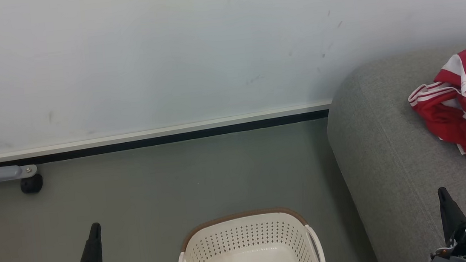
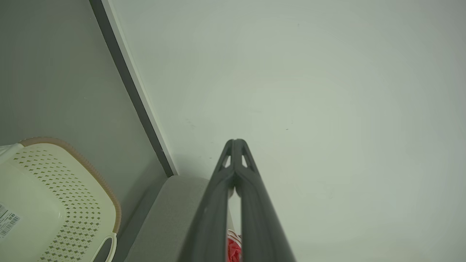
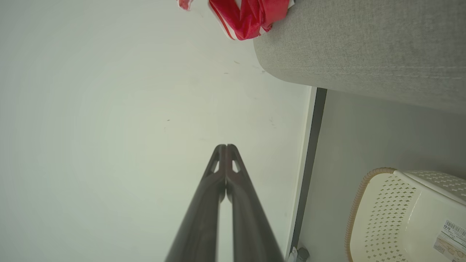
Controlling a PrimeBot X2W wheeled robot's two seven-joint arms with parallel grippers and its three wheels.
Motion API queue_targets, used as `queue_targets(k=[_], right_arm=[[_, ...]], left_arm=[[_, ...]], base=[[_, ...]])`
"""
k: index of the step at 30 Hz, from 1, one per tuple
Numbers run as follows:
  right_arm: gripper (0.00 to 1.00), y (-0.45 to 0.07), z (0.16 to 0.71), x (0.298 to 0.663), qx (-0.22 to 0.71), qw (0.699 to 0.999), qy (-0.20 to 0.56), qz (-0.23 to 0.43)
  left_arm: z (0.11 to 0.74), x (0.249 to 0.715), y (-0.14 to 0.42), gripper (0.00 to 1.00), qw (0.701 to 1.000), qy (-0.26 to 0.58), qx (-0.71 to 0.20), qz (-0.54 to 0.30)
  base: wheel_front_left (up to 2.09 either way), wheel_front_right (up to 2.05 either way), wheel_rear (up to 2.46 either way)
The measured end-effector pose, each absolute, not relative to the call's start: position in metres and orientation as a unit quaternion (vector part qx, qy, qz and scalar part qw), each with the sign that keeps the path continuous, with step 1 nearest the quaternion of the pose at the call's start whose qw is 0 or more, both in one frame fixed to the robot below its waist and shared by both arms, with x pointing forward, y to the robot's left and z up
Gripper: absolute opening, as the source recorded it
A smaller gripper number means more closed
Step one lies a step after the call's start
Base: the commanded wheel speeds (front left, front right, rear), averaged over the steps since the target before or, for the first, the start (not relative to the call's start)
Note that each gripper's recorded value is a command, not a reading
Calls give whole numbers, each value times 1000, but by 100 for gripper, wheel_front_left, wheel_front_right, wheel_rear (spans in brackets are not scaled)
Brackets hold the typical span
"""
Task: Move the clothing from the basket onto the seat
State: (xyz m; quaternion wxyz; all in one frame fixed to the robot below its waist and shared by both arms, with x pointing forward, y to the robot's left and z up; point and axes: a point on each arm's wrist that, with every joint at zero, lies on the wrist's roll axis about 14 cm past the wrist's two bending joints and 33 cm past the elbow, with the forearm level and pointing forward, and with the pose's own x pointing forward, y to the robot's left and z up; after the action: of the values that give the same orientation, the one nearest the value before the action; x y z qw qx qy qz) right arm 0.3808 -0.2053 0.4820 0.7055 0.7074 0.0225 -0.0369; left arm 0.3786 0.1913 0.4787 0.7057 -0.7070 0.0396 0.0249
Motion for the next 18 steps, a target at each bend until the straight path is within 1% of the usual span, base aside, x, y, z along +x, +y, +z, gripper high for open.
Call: queue_targets(k=[18], right_arm=[[0, -205, 482, 381, 707, 706, 23, -37]], left_arm=[[479, 379, 191, 0, 706, 40, -707, 25]], base=[[0, 0, 0]])
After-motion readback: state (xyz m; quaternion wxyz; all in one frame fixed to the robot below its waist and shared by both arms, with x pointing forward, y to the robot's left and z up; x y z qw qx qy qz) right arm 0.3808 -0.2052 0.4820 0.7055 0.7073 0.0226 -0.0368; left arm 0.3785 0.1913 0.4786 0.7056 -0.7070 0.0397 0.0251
